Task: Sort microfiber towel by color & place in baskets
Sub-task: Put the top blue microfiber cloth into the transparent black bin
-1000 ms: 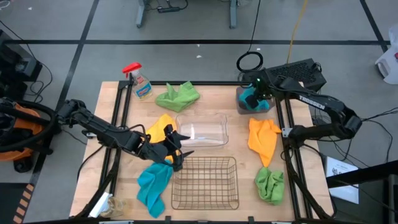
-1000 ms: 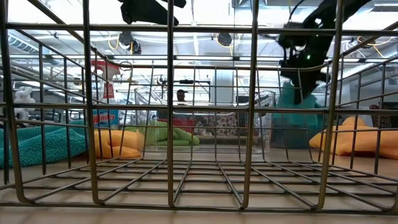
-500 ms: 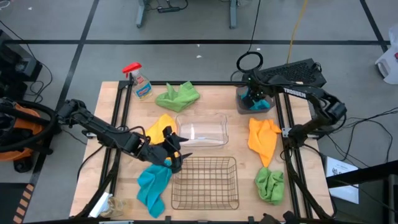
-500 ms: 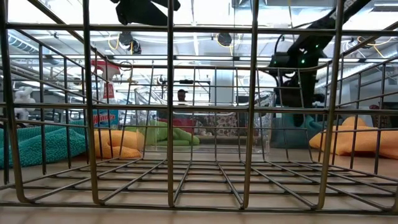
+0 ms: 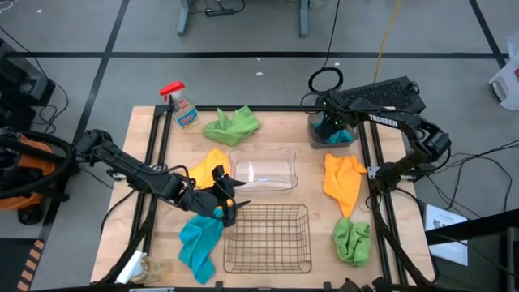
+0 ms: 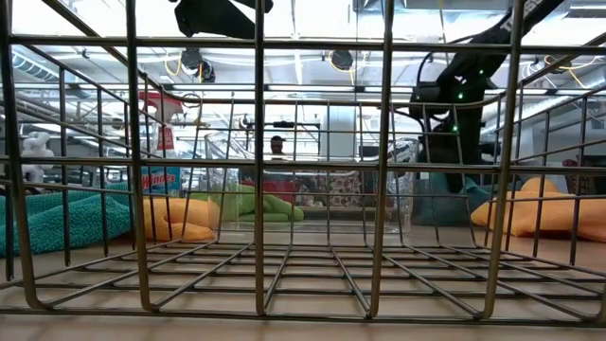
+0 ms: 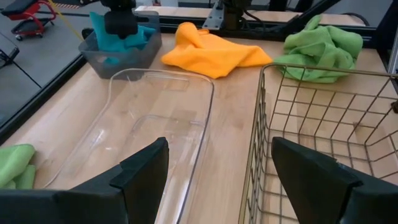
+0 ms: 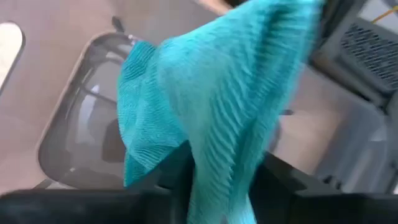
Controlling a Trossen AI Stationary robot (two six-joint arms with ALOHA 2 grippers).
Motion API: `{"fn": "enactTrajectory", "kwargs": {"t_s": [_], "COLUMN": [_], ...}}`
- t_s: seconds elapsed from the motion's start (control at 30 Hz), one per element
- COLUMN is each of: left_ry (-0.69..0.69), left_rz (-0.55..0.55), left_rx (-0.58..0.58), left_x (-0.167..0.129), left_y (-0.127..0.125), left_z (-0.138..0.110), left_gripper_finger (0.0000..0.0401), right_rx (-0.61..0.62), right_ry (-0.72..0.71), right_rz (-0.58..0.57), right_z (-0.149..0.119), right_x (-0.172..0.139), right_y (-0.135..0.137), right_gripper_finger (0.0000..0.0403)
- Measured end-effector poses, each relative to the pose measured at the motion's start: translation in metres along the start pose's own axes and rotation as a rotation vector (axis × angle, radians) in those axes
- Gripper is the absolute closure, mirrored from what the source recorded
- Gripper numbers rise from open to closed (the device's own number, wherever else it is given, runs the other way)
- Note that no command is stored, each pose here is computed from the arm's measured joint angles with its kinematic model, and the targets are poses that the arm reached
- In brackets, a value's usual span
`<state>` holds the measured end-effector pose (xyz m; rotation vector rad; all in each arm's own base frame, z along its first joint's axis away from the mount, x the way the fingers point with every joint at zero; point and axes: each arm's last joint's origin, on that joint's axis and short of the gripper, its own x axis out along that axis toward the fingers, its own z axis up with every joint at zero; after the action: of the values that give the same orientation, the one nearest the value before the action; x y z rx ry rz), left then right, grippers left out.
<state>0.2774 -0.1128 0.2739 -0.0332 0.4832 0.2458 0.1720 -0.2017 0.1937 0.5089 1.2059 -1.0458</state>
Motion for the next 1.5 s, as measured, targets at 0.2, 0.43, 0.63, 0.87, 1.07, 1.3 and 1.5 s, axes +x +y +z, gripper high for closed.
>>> {"fn": "enactTrajectory", "kwargs": {"t_s": [0.2, 0.43, 0.63, 0.87, 1.07, 1.3, 1.5], "left_ry": [0.015, 0.011, 0.000, 0.000, 0.009, 0.047, 0.045], "left_rz": [0.006, 0.013, 0.018, 0.018, 0.024, 0.039, 0.051], "left_rx": [-0.007, -0.009, -0.015, -0.015, -0.007, 0.021, 0.022], "left_x": [0.000, 0.000, 0.000, 0.000, 0.003, 0.014, 0.017], "left_y": [0.001, 0.001, 0.001, 0.001, 0.000, -0.005, -0.006], "left_z": [-0.002, -0.001, 0.000, 0.000, -0.003, -0.012, -0.013], "left_gripper_finger": [0.0116, 0.0116, 0.0116, 0.0116, 0.0116, 0.0116, 0.0116], "right_rx": [0.033, 0.075, 0.071, 0.065, 0.018, -0.028, -0.075], "right_ry": [-0.045, -0.148, -0.124, -0.104, -0.103, -0.104, -0.077], "right_rz": [-0.022, -0.007, -0.004, -0.001, 0.138, 0.193, 0.248], "right_z": [-0.009, -0.016, -0.014, -0.002, 0.007, 0.005, -0.001], "right_x": [-0.028, -0.057, -0.050, -0.027, -0.011, -0.013, -0.017], "right_y": [-0.010, -0.019, -0.018, -0.010, 0.008, 0.024, 0.038], "right_gripper_finger": [0.0225, 0.0272, 0.0382, 0.0394, 0.0400, 0.0402, 0.0402]}}
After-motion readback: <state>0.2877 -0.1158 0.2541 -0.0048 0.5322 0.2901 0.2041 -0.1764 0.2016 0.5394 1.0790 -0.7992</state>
